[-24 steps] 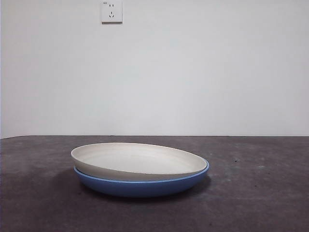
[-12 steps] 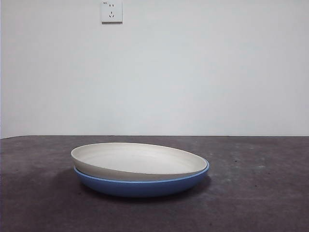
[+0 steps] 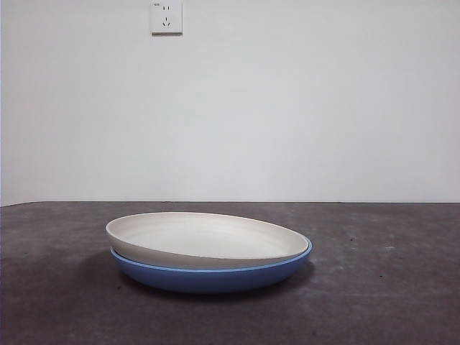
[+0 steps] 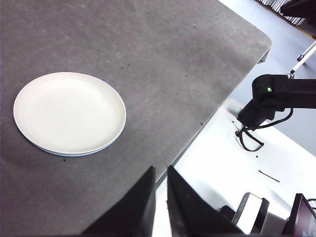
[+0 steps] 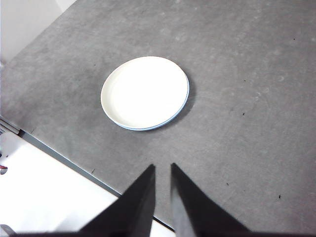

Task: Pick up the white plate, put it on the blue plate, put it on desk

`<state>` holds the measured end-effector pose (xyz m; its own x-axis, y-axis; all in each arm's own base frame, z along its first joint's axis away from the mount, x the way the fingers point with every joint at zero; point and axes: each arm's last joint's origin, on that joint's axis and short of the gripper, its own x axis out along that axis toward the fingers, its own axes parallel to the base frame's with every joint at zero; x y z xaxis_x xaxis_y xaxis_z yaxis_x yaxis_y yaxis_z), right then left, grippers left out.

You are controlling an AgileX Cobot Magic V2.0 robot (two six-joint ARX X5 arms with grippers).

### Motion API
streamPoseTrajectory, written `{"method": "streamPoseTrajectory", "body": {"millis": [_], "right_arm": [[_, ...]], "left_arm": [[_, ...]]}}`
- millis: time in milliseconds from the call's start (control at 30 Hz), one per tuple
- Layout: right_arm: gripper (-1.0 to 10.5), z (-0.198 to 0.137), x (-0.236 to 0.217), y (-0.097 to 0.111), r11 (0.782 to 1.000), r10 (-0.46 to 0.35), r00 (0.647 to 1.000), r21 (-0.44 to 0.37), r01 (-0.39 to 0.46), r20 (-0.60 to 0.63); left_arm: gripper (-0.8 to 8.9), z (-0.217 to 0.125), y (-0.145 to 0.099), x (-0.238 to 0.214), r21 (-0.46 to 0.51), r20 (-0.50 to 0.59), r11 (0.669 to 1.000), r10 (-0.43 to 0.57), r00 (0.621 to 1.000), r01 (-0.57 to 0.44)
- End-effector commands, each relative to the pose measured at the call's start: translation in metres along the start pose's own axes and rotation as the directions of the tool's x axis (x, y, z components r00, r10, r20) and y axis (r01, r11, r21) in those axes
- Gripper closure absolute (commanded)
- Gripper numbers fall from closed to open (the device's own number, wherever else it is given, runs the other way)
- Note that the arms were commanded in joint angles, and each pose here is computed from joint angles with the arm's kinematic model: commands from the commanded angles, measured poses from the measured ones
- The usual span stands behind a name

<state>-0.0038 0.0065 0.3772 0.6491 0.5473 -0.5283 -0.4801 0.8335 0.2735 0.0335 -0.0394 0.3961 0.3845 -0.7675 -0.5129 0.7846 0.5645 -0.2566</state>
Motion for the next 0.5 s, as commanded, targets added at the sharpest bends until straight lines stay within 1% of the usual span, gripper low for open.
{"method": "streamPoseTrajectory", "body": {"millis": [33, 400, 500], "right_arm": [[9.1, -0.0029, -0.0035, 0.0005, 1.000, 0.000, 1.000, 0.000, 0.000, -0.031], [9.1, -0.0029, -0.0035, 0.0005, 1.000, 0.000, 1.000, 0.000, 0.000, -0.031], [9.1, -0.0029, -0.0035, 0.0005, 1.000, 0.000, 1.000, 0.000, 0.000, -0.031]], "left_arm": [[7.88, 0.0029, -0.0007, -0.0006, 0.027, 0.013, 1.000, -0.004, 1.000, 0.004], [7.88, 0.0028, -0.0008, -0.0006, 0.028, 0.011, 1.000, -0.006, 1.000, 0.006], [7.88, 0.0036, 0.0010, -0.0007, 0.013, 0.025, 1.000, 0.020, 0.999, -0.020]]}}
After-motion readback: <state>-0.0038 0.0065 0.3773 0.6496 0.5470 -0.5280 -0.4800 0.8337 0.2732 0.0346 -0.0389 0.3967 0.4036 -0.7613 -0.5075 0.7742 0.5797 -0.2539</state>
